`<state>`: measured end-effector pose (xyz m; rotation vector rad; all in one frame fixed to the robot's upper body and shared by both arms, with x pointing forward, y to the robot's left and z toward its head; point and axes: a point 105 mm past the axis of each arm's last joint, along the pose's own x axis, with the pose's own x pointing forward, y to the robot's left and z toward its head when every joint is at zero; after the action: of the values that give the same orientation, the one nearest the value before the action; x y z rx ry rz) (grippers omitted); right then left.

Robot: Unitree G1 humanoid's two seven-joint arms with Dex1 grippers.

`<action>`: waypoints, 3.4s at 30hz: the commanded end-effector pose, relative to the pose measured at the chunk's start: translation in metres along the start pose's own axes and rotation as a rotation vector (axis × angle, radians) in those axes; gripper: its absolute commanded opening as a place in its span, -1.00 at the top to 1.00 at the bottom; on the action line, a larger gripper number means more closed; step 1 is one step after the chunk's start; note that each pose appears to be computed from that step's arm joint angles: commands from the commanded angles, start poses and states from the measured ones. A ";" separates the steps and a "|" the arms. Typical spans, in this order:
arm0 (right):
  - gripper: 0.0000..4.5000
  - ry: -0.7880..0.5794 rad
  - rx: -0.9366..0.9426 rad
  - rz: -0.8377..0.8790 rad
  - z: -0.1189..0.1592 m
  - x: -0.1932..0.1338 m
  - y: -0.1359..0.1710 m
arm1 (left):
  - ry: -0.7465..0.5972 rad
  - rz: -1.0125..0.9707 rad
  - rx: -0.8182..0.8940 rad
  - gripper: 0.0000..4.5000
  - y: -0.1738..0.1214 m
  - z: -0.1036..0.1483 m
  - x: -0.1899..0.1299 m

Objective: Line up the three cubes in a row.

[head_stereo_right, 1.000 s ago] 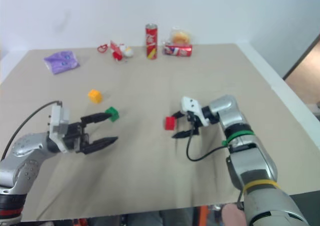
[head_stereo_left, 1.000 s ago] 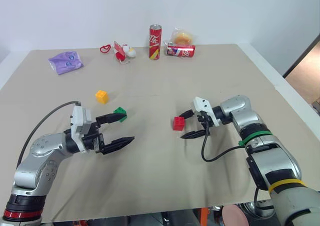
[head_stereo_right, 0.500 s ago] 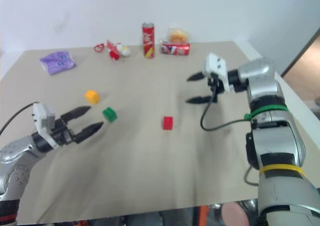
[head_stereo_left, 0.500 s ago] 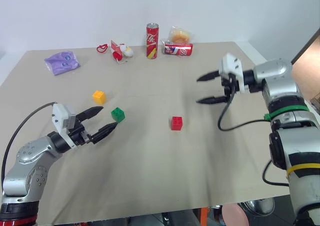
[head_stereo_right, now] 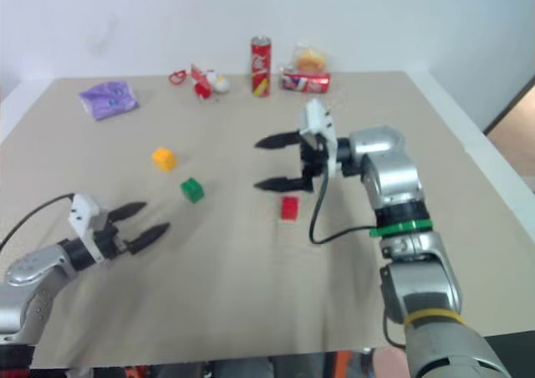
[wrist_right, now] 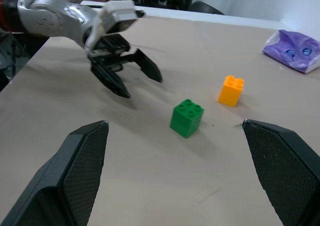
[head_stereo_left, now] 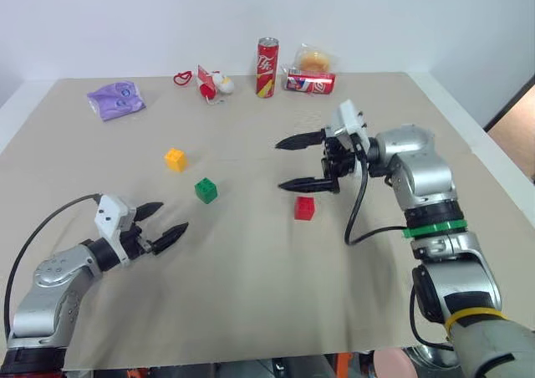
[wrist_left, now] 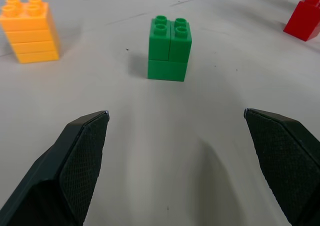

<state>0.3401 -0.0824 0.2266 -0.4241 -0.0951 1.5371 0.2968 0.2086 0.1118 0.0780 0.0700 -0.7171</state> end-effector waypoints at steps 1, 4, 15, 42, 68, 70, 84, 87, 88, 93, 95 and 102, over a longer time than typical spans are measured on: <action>-0.98 -0.015 -0.039 -0.014 0.012 -0.003 0.001 | -0.006 -0.040 0.039 -1.00 0.003 0.007 0.009; -0.98 -0.015 -0.037 -0.015 0.012 -0.003 0.003 | 0.009 -0.072 0.043 -1.00 0.003 0.004 0.019; -0.98 -0.013 -0.037 -0.041 0.012 -0.004 0.004 | 0.098 -0.127 0.042 -1.00 0.017 0.002 0.052; -1.00 -0.013 -0.053 -0.057 0.012 0.001 -0.001 | 0.145 -0.148 -0.044 -0.48 0.005 0.007 0.094; -1.00 0.156 0.087 -0.007 -0.017 -0.064 0.049 | 0.108 -0.615 0.337 0.41 -0.033 0.041 0.128; -1.00 0.182 0.118 -0.047 -0.024 -0.073 0.049 | 0.074 -0.652 0.339 0.41 -0.040 0.047 0.136; -1.00 0.155 0.158 -0.165 -0.027 -0.077 0.051 | 0.168 -0.812 0.379 0.41 -0.055 0.024 0.143; -1.00 0.151 0.155 -0.168 -0.025 -0.076 0.051 | 0.195 -0.803 0.391 0.41 -0.054 0.018 0.144; -1.00 0.150 0.154 -0.169 -0.025 -0.075 0.051 | 0.202 -0.801 0.390 0.41 -0.054 0.016 0.145; -1.00 0.150 0.147 -0.169 -0.024 -0.073 0.049 | 0.205 -0.789 0.381 0.41 -0.056 0.015 0.149; -1.00 0.148 0.144 -0.168 -0.023 -0.072 0.048 | 0.188 -0.778 0.366 0.41 -0.058 0.019 0.154; -1.00 0.145 0.137 -0.162 -0.021 -0.069 0.044 | 0.135 -0.782 0.335 0.41 -0.071 0.028 0.166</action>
<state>0.3024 -0.1588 0.1951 -0.3855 0.1335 1.3294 0.3724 0.0515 0.1098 0.4312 0.1445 -1.5029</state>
